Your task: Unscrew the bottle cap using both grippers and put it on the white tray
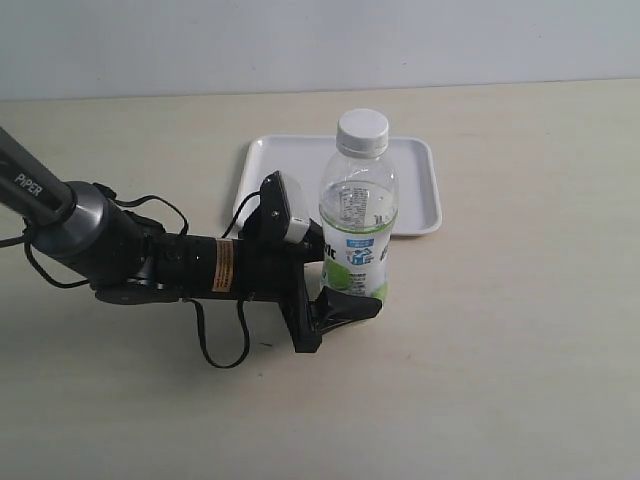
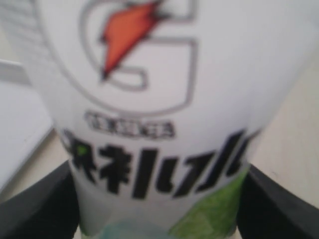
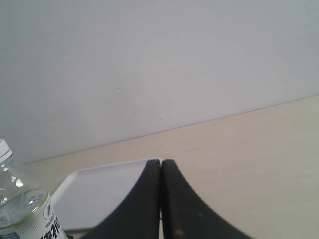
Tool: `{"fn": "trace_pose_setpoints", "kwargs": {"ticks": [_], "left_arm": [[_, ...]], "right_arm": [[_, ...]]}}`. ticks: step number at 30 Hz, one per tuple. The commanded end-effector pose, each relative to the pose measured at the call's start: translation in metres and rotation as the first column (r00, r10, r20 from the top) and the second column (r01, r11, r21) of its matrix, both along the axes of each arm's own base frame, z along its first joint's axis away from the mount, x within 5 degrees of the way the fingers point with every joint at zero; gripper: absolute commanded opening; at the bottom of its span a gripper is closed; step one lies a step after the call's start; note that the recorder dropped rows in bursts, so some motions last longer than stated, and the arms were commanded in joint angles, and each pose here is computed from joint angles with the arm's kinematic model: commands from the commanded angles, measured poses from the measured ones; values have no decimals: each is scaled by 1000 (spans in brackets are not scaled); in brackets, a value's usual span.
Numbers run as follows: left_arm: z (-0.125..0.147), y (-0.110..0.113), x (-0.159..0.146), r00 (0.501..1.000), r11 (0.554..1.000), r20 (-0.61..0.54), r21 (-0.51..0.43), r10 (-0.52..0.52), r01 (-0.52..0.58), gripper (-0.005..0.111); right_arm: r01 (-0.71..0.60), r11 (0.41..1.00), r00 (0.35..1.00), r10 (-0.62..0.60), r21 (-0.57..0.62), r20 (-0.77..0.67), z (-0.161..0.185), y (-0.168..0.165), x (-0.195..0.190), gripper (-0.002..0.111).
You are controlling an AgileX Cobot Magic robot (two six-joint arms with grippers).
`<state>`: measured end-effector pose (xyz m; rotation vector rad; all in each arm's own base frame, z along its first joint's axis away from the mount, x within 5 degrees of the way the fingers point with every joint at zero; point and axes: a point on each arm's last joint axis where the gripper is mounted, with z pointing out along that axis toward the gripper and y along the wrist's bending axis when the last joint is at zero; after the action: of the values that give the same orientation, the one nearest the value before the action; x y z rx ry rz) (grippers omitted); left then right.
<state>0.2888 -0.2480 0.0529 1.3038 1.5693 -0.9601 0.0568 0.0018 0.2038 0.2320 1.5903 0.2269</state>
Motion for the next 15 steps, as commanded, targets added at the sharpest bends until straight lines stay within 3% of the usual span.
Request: {"fn": "trace_pose_setpoints", "kwargs": {"ticks": [1,5,15], "left_arm": [[12,-4,-3,1000,995,-14,-98,-25,24,0],[25,-5,-4,999,992,-12,-118,-53,51,0],[43,-4,-4,998,998,-23,-41,-59,58,0]], "right_arm": [[6,1000,1000,-6,-4,2,-1,0,0,0],[6,1000,1000,-6,-4,2,-1,0,0,0],[6,1000,1000,-6,-4,2,-1,0,0,0]]}}
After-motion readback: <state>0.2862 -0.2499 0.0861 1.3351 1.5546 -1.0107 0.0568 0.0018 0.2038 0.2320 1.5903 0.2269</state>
